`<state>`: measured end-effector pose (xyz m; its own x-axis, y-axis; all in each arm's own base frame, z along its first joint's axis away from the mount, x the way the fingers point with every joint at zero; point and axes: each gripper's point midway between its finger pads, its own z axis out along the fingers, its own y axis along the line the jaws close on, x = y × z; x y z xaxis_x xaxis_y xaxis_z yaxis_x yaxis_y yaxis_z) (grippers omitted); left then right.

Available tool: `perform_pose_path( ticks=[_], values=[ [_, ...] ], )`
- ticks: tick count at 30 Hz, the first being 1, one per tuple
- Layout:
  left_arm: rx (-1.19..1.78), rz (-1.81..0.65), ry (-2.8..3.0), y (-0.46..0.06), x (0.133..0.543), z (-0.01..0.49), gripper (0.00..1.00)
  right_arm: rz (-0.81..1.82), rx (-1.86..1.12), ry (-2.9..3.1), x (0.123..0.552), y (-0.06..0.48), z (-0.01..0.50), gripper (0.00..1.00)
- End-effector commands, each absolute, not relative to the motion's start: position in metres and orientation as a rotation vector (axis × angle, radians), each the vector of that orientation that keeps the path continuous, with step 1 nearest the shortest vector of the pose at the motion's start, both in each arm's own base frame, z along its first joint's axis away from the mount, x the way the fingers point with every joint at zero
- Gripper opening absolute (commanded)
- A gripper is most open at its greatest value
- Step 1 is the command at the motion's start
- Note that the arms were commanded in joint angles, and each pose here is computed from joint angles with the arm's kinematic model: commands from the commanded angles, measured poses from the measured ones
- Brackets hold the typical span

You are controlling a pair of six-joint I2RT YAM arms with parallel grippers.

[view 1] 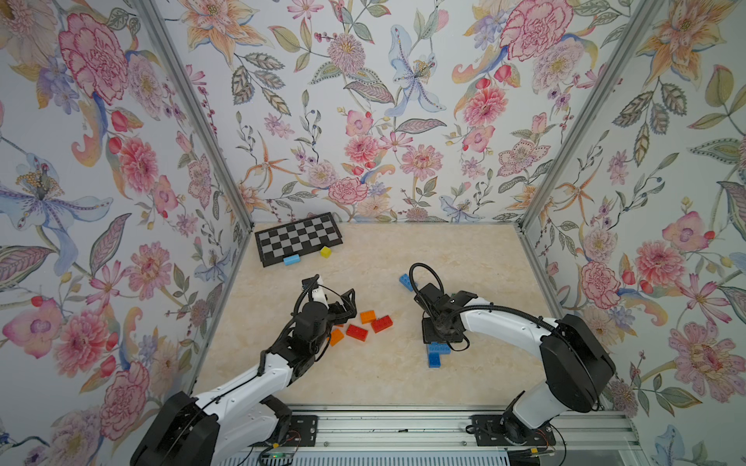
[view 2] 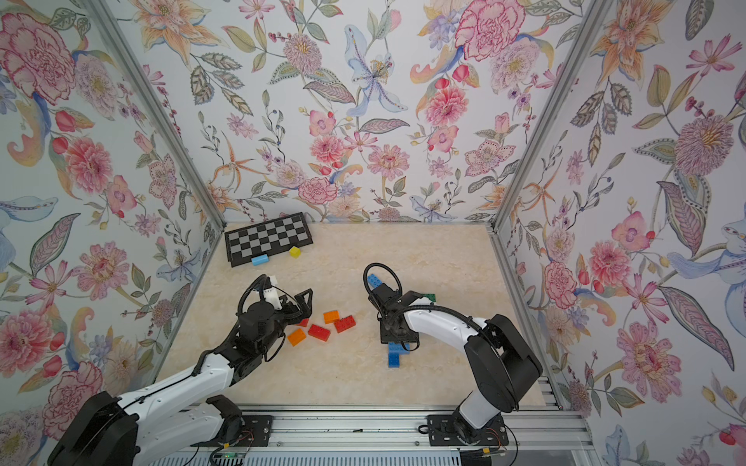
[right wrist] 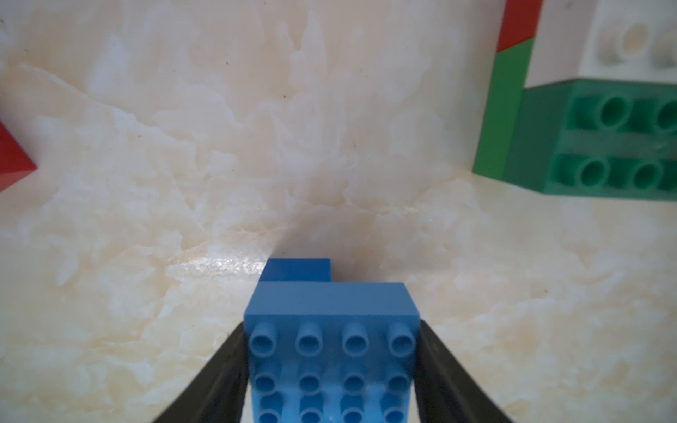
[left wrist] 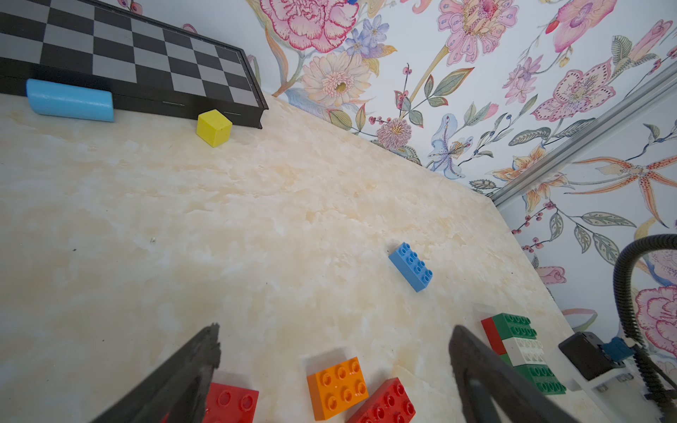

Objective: Assemble a rectangle with lego
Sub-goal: Assemble the lego brick with the lego brick, then adjust the lego brick at the center of the board.

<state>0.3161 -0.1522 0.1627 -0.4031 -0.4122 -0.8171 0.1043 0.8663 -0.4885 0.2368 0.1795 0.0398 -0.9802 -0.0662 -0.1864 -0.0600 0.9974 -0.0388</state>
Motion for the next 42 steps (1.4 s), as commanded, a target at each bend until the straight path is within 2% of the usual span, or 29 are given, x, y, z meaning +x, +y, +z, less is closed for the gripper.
perform_pose_path(
  ticks=[1,4,6,10,11,21,26,28,31,34,37,42],
  values=[
    [-0.237,-0.56,1.911,-0.148,0.317,0.158,0.99,-0.203,-0.142,3.067,0.213,0.162,-0.002,0.06],
    [-0.234,-0.561,1.91,-0.148,0.317,0.158,0.99,-0.147,-0.148,3.034,0.22,0.169,0.01,0.19],
    [-0.232,-0.564,1.908,-0.149,0.317,0.16,0.99,-0.106,-0.153,3.011,0.225,0.175,0.02,0.36],
    [-0.225,-0.565,1.908,-0.149,0.317,0.161,0.99,-0.037,-0.159,2.951,0.236,0.184,0.04,0.82],
    [-0.226,-0.564,1.906,-0.149,0.317,0.162,0.99,-0.023,-0.163,2.936,0.239,0.187,0.046,1.0],
    [-0.228,-0.547,1.898,-0.145,0.316,0.167,0.99,0.028,-0.151,2.746,0.285,0.206,0.106,1.0],
    [-0.235,-0.533,1.895,-0.144,0.319,0.169,0.99,0.11,-0.211,2.69,0.316,0.241,0.115,1.0],
    [-0.235,-0.533,1.895,-0.144,0.319,0.169,0.99,0.181,-0.226,2.682,0.328,0.259,0.114,0.9],
    [-0.238,-0.533,1.893,-0.144,0.32,0.17,0.99,0.261,-0.242,2.678,0.346,0.28,0.106,0.69],
    [-0.237,-0.528,1.896,-0.143,0.32,0.169,0.99,0.304,-0.248,2.696,0.359,0.293,0.091,0.59],
    [-0.237,-0.529,1.9,-0.143,0.321,0.167,0.99,0.342,-0.24,2.724,0.367,0.301,0.075,0.55],
    [-0.24,-0.512,1.91,-0.141,0.321,0.164,0.99,0.347,-0.218,2.767,0.376,0.301,0.052,0.54]
  ],
)
